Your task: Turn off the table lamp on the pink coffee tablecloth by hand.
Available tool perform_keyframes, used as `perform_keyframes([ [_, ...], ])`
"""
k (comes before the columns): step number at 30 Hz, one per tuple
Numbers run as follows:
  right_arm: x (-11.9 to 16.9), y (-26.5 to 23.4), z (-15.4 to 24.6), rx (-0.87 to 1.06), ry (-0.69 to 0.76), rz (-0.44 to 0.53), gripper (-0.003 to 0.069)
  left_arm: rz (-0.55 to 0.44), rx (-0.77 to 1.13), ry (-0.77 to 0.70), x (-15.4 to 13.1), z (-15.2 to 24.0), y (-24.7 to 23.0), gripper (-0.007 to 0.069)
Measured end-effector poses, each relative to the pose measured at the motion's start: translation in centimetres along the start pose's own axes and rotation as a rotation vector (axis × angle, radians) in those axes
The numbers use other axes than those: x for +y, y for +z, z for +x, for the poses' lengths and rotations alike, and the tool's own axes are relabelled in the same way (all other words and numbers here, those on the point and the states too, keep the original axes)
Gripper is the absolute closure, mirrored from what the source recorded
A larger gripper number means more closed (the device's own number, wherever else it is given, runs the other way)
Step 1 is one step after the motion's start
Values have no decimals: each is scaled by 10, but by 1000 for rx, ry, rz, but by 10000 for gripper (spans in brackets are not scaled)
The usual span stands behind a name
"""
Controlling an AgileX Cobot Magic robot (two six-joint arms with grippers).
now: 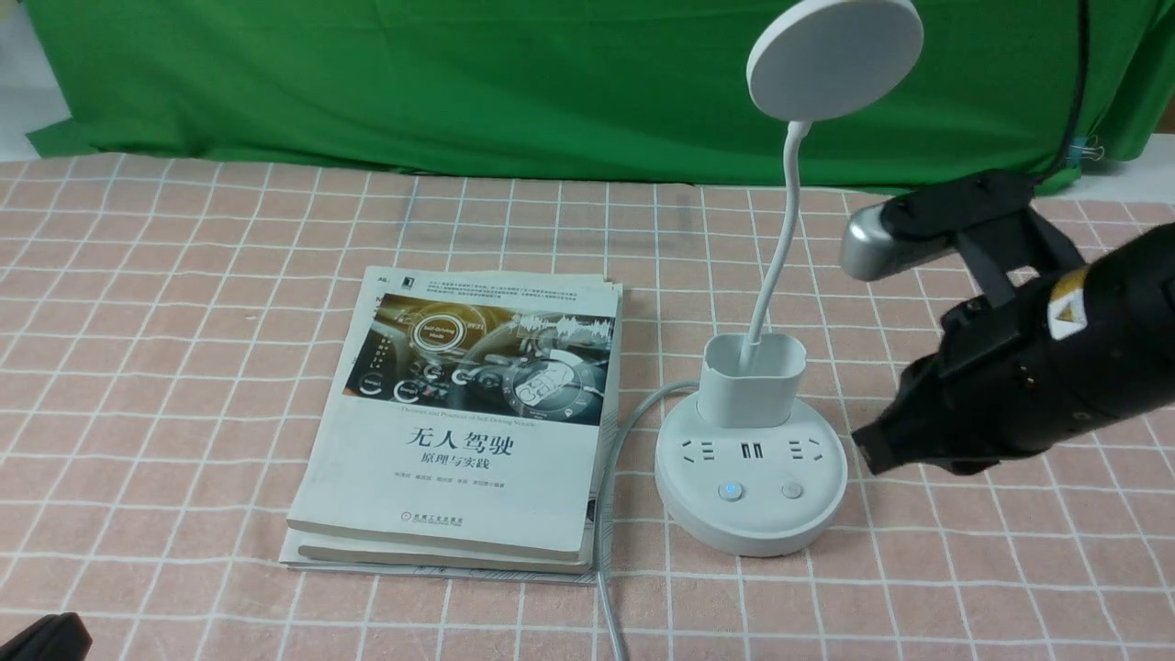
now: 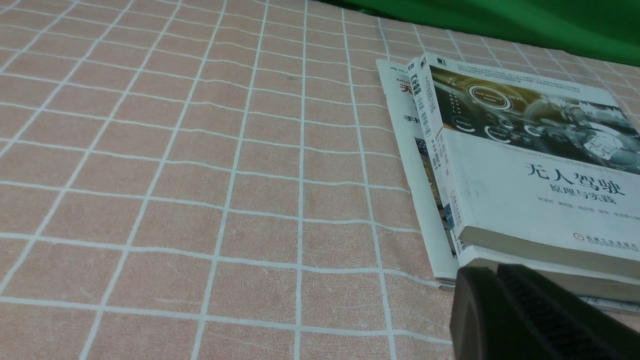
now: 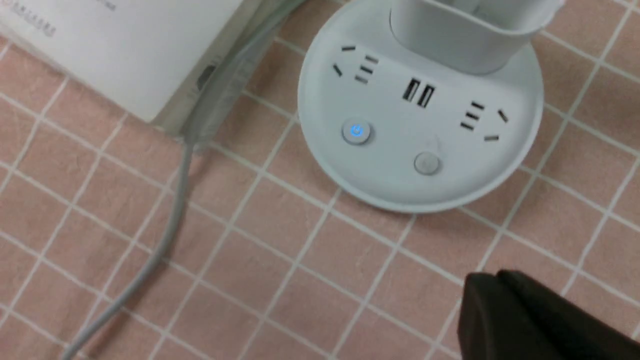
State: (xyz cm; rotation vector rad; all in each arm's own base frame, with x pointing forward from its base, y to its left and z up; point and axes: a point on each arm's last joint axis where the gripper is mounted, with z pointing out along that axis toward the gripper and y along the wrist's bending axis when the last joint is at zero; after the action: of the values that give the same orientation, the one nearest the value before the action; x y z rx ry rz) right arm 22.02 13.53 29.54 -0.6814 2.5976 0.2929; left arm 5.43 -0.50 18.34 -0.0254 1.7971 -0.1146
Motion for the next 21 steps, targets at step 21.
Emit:
perform_keyframes([
  [21,1,-84,61,-303,-47,39,624,0,-1,0,0,0,0,619],
])
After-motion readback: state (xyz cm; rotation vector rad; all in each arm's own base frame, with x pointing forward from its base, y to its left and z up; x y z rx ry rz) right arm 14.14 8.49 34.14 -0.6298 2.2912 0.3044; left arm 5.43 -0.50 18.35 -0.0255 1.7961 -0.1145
